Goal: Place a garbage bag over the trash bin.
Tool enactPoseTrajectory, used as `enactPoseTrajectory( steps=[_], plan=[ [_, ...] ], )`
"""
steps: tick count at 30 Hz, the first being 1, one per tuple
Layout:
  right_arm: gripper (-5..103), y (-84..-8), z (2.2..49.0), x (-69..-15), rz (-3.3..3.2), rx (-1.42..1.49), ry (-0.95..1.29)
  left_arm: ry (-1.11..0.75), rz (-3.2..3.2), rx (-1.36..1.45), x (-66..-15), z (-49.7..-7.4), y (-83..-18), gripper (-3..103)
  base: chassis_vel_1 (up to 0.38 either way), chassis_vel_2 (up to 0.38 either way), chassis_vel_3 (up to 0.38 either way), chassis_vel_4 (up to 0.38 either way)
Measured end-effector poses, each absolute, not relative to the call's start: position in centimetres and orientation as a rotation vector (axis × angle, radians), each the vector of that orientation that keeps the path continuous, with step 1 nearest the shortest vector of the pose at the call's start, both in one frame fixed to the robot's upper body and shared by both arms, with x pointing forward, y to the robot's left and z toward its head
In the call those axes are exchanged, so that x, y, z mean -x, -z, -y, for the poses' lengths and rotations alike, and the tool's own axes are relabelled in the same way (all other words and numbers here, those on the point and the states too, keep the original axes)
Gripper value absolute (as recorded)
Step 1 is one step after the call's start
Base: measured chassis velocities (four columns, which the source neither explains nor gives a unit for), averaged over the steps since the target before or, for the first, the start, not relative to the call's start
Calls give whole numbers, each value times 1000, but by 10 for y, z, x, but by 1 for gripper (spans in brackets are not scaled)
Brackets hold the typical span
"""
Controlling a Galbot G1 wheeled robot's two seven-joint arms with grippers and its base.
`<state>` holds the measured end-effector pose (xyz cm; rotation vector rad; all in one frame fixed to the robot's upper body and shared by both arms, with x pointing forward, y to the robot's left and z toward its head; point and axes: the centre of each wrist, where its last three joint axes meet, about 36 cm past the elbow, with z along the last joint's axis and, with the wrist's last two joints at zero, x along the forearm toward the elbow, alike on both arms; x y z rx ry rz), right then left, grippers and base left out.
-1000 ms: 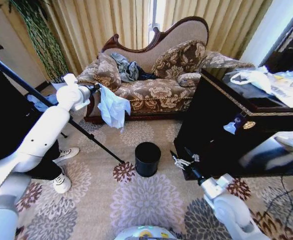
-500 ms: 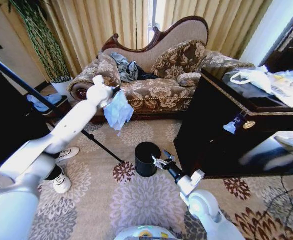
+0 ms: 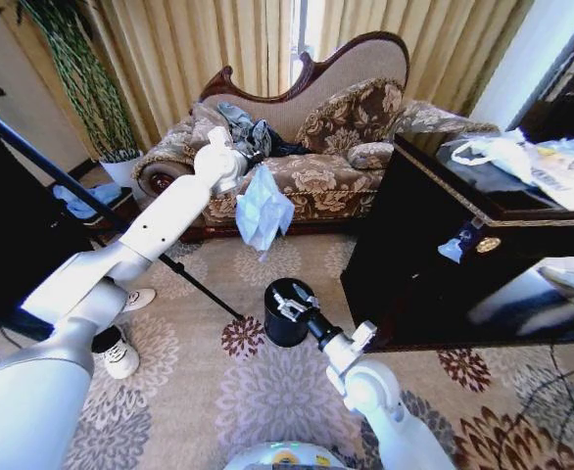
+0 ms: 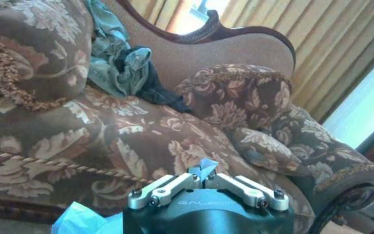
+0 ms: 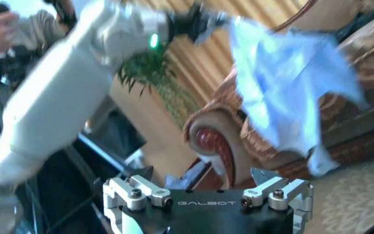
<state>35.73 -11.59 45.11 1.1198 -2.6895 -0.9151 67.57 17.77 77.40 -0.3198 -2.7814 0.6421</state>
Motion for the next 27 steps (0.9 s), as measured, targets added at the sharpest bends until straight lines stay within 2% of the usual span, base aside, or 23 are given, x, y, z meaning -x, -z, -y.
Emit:
enactPoseTrajectory(
  steps=[5, 16, 21, 27],
  plan=[
    [99, -439, 95, -368, 2696, -1157, 868, -664, 2774, 304, -677, -165, -768, 0, 0, 0, 0, 0],
    [99, -425, 13, -414, 2679, -1111, 938, -704, 2762, 284, -693, -110, -751, 0, 0, 0, 0, 0],
    [99, -413, -2, -439, 2729, -1038, 890, -723, 2768, 285, -690, -99, -763, 0, 0, 0, 0, 0],
    [99, -418, 3, -470, 2793, -972, 854, -740, 2751, 331, -671, -90, -779, 0, 0, 0, 0, 0]
  ],
)
